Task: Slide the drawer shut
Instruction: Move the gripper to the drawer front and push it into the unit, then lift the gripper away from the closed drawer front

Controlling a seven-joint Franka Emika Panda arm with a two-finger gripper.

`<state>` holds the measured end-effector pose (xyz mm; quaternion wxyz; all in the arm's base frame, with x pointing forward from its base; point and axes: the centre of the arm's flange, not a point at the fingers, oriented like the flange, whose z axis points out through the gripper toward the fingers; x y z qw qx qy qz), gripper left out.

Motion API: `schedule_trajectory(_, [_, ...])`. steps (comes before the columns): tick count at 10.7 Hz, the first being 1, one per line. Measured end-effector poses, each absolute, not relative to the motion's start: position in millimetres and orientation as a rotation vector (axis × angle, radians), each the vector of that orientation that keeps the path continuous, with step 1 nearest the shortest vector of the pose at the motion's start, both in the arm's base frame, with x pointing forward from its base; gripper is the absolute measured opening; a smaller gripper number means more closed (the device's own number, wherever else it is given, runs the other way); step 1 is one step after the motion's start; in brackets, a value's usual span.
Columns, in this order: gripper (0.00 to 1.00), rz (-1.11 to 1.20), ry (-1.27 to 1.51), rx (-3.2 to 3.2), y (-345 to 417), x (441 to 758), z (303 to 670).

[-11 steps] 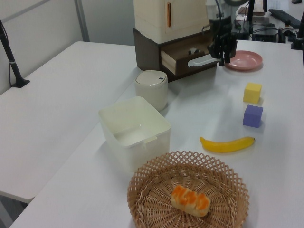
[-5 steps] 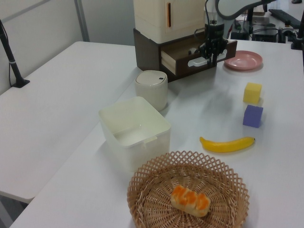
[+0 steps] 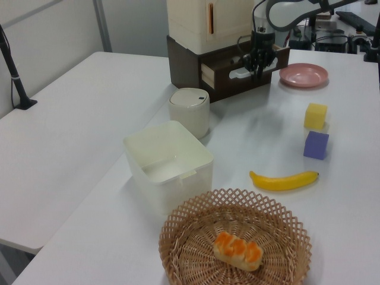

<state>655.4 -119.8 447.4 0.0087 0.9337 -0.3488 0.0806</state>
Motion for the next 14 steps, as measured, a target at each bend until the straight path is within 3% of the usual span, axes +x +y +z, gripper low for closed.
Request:
schedule_trajectory(5, [0.24,0.541,-1.111,2.854,-163,675,467])
schedule_trajectory(14, [0.24,0.796,-1.100,2.811,-182,693,451])
